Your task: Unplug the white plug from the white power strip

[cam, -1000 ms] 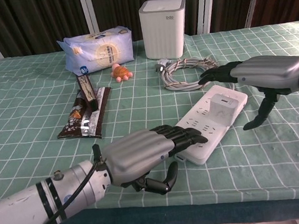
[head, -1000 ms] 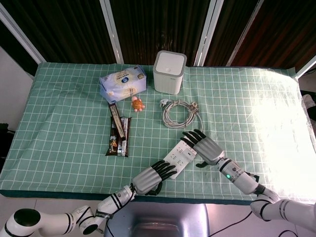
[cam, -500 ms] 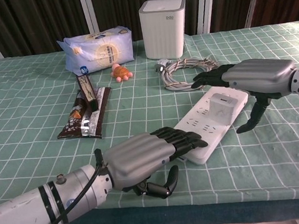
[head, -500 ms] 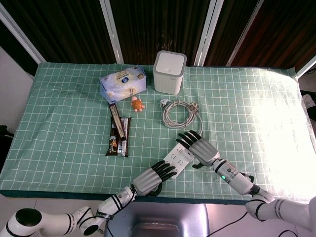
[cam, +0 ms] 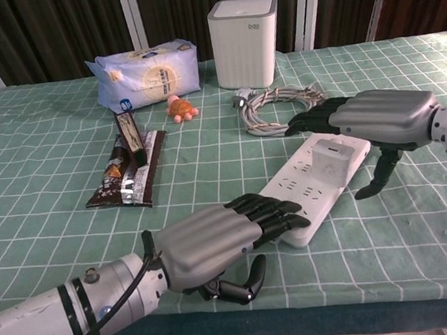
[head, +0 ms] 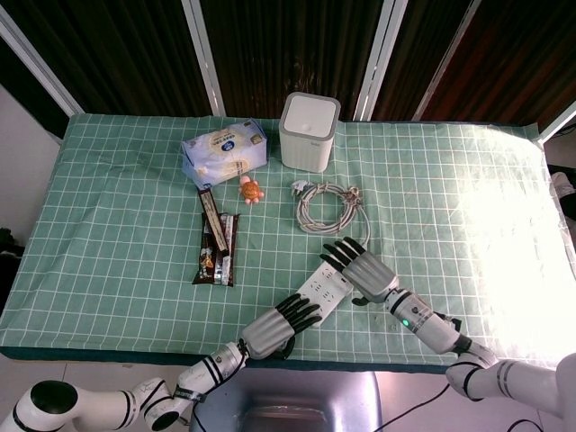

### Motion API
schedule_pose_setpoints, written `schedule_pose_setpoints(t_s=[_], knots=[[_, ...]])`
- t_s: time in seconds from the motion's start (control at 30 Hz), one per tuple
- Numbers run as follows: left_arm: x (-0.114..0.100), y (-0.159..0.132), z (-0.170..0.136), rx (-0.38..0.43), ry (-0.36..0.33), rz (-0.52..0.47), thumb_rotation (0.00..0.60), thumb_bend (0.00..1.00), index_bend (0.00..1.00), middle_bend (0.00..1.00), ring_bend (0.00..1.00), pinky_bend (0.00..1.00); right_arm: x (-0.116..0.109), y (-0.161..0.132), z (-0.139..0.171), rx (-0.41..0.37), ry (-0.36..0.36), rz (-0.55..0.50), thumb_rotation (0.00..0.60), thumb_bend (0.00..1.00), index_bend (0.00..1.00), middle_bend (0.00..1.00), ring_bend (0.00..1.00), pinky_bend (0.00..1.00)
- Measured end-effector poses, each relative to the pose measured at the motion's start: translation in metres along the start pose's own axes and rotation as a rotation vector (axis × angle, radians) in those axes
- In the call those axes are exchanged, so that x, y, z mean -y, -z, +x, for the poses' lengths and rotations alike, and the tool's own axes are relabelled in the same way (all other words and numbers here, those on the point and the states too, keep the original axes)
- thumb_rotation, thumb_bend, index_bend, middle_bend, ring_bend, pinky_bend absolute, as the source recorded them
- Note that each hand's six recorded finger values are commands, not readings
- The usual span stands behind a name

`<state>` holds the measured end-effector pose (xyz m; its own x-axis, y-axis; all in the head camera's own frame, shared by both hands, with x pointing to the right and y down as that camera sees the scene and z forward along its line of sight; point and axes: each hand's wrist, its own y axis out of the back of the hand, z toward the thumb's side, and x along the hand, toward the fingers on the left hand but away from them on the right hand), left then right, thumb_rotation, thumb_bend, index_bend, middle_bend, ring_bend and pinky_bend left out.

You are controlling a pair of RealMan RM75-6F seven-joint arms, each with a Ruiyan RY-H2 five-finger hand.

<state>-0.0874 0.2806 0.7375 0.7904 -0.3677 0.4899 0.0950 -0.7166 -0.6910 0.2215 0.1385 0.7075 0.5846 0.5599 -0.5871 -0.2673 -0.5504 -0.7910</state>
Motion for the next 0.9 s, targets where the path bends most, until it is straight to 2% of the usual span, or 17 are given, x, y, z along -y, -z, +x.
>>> schedule_pose_setpoints(t_s=[0.17, 0.37, 0.9], knots=[[0.0010, 0.0005, -0.0005, -0.001, 0.002, 0.005, 0.361, 0.80, 0.00, 0.00, 0.00, 0.09, -0.0009, 0.0015, 0.0007, 0.001, -0.002, -0.005, 0.546, 0.32, 0.33, 0.23, 0.05, 0.08], [0.0028, -0.0001, 0.0001, 0.000, 0.007, 0.006, 0.359, 0.80, 0.00, 0.00, 0.00, 0.09, 0.0007, 0.0012, -0.0004, 0.003, -0.009, 0.006, 0.592, 0.35, 0.40, 0.29, 0.09, 0.12], [0.0043, -0.0031, 0.0016, 0.005, 0.012, 0.013, 0.361, 0.80, 0.00, 0.00, 0.00, 0.09, -0.0003, -0.0053, -0.0028, -0.004, -0.005, -0.001, 0.600, 0.35, 0.43, 0.31, 0.12, 0.14]])
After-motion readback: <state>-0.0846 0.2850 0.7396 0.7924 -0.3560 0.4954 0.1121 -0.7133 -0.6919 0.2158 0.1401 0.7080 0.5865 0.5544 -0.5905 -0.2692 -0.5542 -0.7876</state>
